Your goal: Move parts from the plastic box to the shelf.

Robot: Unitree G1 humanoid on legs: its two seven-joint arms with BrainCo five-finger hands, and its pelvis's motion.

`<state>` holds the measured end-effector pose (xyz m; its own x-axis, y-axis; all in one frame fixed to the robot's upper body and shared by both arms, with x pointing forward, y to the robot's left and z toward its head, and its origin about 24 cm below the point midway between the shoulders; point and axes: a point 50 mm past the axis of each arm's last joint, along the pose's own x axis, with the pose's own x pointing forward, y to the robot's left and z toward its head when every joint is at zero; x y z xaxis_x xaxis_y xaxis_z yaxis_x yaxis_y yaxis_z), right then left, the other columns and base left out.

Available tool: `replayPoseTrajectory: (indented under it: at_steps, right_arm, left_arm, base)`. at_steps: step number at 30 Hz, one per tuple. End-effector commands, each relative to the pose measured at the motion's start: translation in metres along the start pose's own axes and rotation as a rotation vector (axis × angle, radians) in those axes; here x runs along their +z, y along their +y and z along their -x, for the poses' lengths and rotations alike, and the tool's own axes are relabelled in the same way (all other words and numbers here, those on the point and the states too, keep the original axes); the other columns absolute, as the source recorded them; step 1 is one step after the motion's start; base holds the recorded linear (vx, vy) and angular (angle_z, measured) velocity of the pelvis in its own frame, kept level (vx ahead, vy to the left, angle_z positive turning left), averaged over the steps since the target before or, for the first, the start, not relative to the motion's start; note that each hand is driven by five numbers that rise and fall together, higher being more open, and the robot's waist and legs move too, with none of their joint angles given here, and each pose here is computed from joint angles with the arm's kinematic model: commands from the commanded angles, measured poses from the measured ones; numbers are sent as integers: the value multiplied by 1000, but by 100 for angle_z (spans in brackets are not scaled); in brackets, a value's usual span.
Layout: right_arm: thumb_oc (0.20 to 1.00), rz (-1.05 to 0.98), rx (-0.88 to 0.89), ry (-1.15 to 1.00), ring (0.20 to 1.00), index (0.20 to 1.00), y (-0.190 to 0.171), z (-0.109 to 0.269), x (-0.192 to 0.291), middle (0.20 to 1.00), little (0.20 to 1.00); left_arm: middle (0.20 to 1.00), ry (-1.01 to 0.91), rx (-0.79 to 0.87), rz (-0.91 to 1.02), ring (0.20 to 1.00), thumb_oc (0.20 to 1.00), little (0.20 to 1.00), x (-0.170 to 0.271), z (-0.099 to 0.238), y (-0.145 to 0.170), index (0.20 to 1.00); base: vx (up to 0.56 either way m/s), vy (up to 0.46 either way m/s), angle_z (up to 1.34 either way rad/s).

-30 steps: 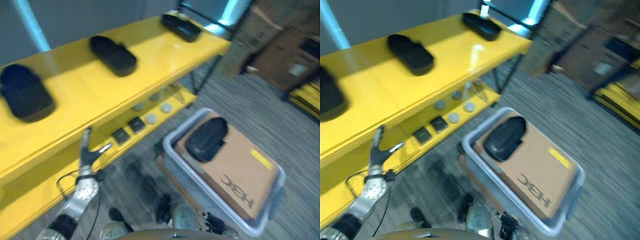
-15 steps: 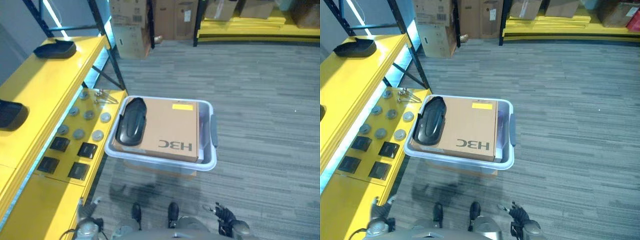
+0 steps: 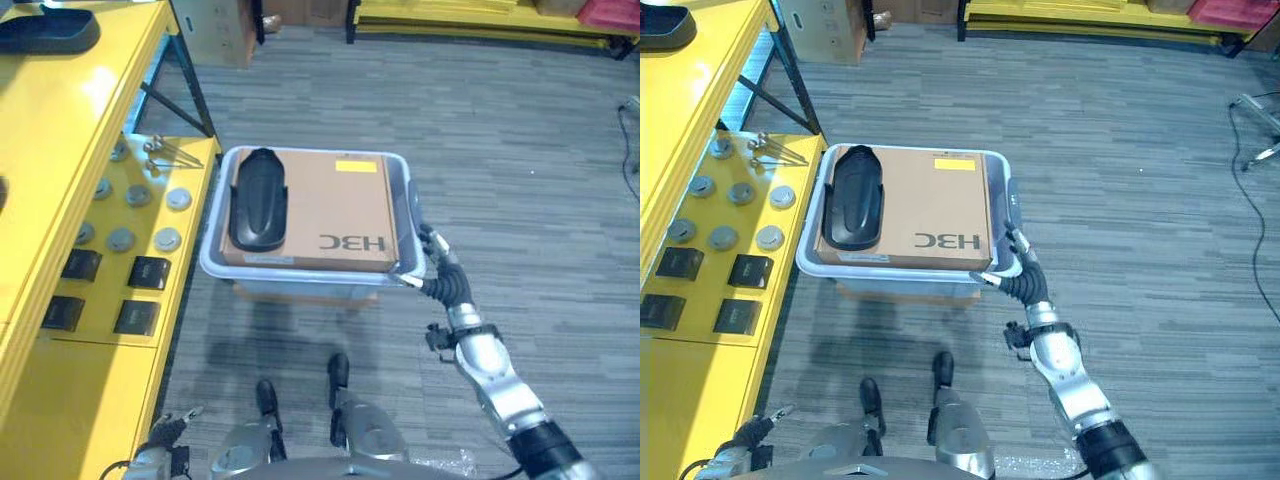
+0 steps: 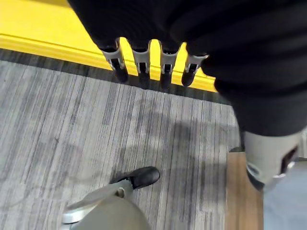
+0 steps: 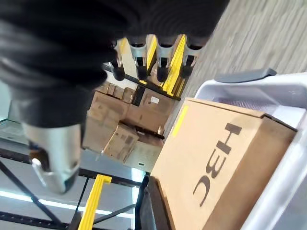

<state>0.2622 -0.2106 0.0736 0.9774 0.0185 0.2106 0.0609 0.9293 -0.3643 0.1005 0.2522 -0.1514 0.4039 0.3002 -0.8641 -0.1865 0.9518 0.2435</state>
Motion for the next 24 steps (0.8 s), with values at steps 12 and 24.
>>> replayPoseTrajectory:
  at_steps: [12,24]
  right_arm:
    - [1000,234,-253,-125,1000,1000,-45,-146,93,1000,1000]
    - [1000,431,-258,-3,1000,1000,-40,-163,94,1000,1000]
  left_arm:
    - [1000,-191,-208,-185,1000,1000,1000,71,-5,-39,1000]
    - [1000,-242,-227,-157,1000,1000,1000,92,-3,-45,1000]
  base:
    - [-24,-14,33]
    - [20,19,10]
